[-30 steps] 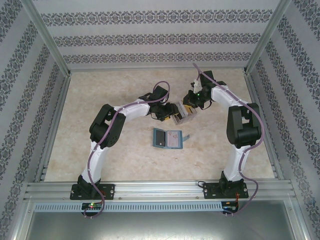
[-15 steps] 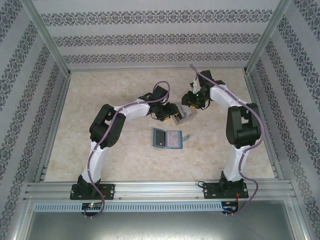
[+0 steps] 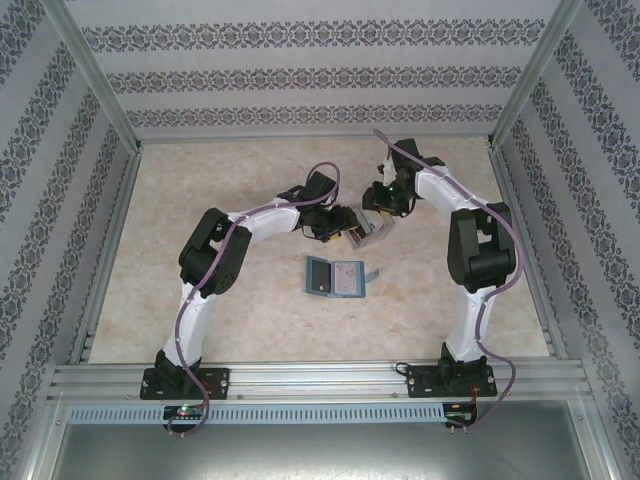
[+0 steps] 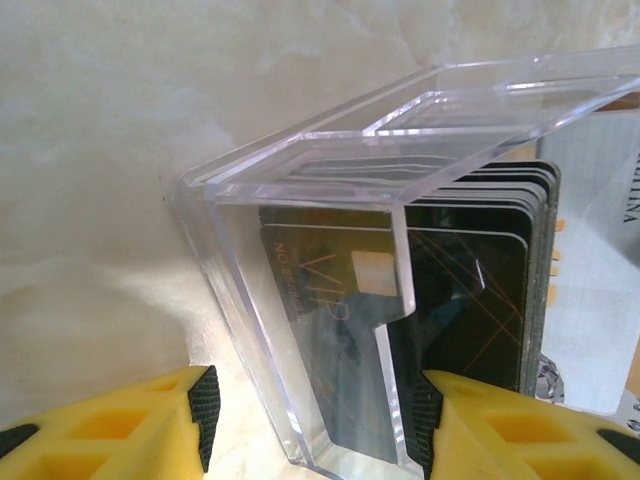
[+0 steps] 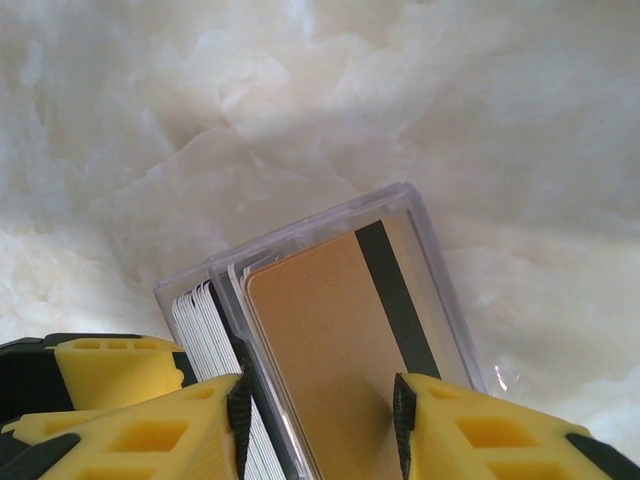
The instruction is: Put the credit cards into the card holder
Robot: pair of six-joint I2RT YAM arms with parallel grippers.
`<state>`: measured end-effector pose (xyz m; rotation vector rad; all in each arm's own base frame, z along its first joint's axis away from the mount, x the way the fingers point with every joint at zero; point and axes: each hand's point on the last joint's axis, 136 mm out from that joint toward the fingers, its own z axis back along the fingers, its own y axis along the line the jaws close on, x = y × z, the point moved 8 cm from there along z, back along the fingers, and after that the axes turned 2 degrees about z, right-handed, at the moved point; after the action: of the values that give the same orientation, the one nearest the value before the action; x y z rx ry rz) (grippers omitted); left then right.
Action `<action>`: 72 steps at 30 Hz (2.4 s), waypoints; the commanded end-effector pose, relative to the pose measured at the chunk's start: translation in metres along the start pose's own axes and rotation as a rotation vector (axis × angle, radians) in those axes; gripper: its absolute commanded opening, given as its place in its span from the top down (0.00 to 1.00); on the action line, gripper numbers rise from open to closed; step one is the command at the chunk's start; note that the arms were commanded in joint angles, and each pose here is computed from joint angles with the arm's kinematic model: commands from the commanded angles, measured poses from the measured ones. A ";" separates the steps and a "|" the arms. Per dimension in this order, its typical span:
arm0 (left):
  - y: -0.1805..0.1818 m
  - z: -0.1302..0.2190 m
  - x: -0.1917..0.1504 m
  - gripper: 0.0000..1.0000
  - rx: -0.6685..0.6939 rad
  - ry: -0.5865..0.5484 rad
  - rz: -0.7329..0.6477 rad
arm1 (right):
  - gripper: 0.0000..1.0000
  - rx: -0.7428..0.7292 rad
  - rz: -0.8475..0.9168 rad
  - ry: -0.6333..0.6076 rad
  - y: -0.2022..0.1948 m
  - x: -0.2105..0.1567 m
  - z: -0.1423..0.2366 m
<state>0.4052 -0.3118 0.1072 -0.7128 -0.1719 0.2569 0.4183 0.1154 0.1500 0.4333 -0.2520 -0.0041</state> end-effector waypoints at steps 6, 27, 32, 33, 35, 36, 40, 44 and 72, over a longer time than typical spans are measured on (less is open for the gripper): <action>0.003 -0.005 0.001 0.44 -0.006 0.007 0.015 | 0.68 0.010 0.016 0.020 0.005 -0.006 0.002; 0.002 -0.004 0.000 0.44 -0.009 0.008 0.013 | 0.68 0.143 -0.060 -0.008 0.003 -0.003 0.016; 0.002 -0.004 0.001 0.44 -0.011 0.007 0.014 | 0.68 0.168 -0.069 -0.009 0.004 -0.003 0.017; 0.002 -0.003 0.001 0.44 -0.011 0.007 0.013 | 0.68 0.171 -0.069 -0.010 0.004 -0.003 0.017; 0.003 -0.004 0.000 0.44 -0.008 0.008 0.014 | 0.68 0.175 -0.070 -0.009 0.004 -0.003 0.017; 0.002 -0.004 0.000 0.44 -0.009 0.008 0.014 | 0.68 0.173 -0.072 -0.008 0.004 -0.003 0.017; 0.002 -0.003 0.000 0.44 -0.009 0.009 0.011 | 0.71 0.181 -0.080 -0.007 0.003 -0.003 0.016; 0.002 -0.003 0.000 0.44 -0.010 0.007 0.011 | 0.71 0.191 -0.085 -0.010 0.002 -0.003 0.017; 0.003 -0.003 0.000 0.44 -0.007 0.007 0.011 | 0.76 0.256 -0.126 -0.039 -0.005 0.000 0.025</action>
<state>0.4051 -0.3118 0.1070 -0.7125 -0.1717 0.2570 0.4166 0.0969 0.1577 0.6405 -0.2565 -0.1074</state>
